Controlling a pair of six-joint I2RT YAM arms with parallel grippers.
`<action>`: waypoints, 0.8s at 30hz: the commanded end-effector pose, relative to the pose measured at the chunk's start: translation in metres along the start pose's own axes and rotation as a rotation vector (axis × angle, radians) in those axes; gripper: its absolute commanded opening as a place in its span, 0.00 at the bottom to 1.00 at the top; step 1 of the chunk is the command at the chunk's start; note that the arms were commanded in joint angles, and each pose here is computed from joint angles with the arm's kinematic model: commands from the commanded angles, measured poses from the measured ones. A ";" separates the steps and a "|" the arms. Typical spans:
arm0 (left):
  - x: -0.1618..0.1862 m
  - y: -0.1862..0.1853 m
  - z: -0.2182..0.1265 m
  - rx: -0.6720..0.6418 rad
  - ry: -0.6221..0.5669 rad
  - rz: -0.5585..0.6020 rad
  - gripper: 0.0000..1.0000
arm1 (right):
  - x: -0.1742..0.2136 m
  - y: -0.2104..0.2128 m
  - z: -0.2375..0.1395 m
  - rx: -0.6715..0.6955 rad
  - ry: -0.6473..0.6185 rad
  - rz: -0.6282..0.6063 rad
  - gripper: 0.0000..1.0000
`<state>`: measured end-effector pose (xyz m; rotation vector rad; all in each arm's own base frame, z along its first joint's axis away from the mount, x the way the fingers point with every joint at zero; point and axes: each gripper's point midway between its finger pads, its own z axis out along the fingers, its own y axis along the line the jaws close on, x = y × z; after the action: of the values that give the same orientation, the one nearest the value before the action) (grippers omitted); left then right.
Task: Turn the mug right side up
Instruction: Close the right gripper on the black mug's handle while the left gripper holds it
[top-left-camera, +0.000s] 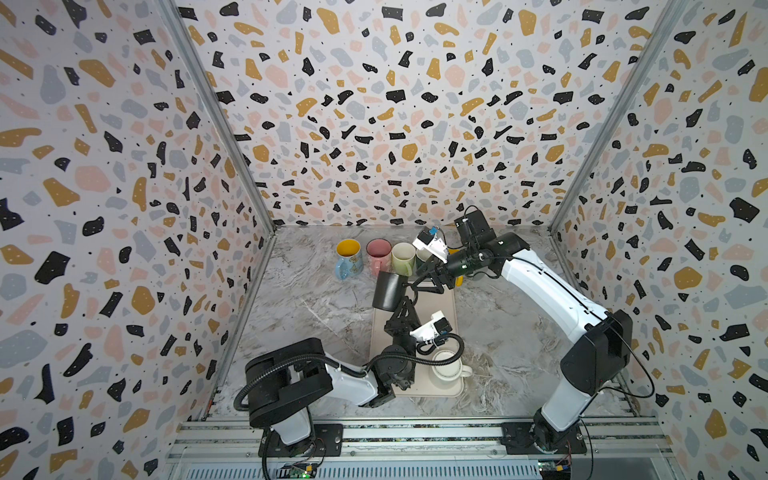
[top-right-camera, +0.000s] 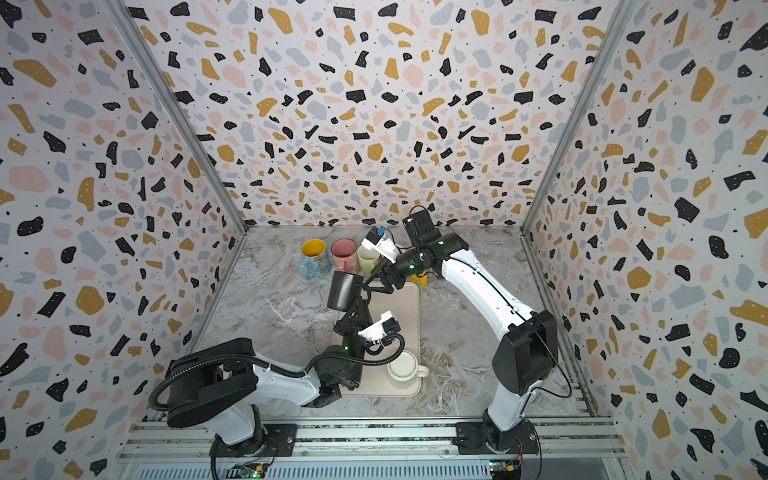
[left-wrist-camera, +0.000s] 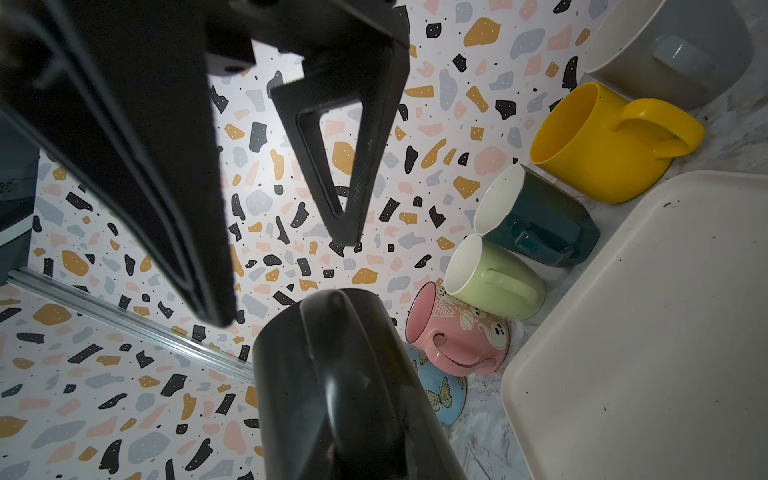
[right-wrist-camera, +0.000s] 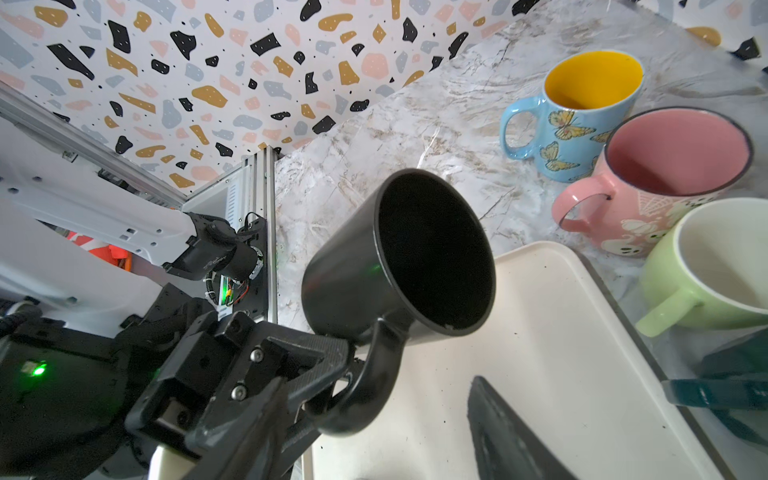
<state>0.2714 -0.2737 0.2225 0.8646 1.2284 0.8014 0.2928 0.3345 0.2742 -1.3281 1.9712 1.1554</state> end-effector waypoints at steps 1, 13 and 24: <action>-0.023 0.073 -0.004 -0.209 -0.086 -0.334 0.00 | 0.010 0.002 0.006 -0.031 0.032 0.063 0.67; -0.027 0.068 -0.005 -0.202 -0.098 -0.302 0.00 | 0.019 -0.005 0.021 -0.064 0.060 0.128 0.49; -0.029 0.067 -0.005 -0.202 -0.104 -0.280 0.00 | 0.035 -0.005 0.035 -0.101 0.110 0.181 0.33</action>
<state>0.2720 -0.2818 0.2139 0.9452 1.1965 0.8707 0.2877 0.3441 0.2417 -1.2896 2.1232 1.2928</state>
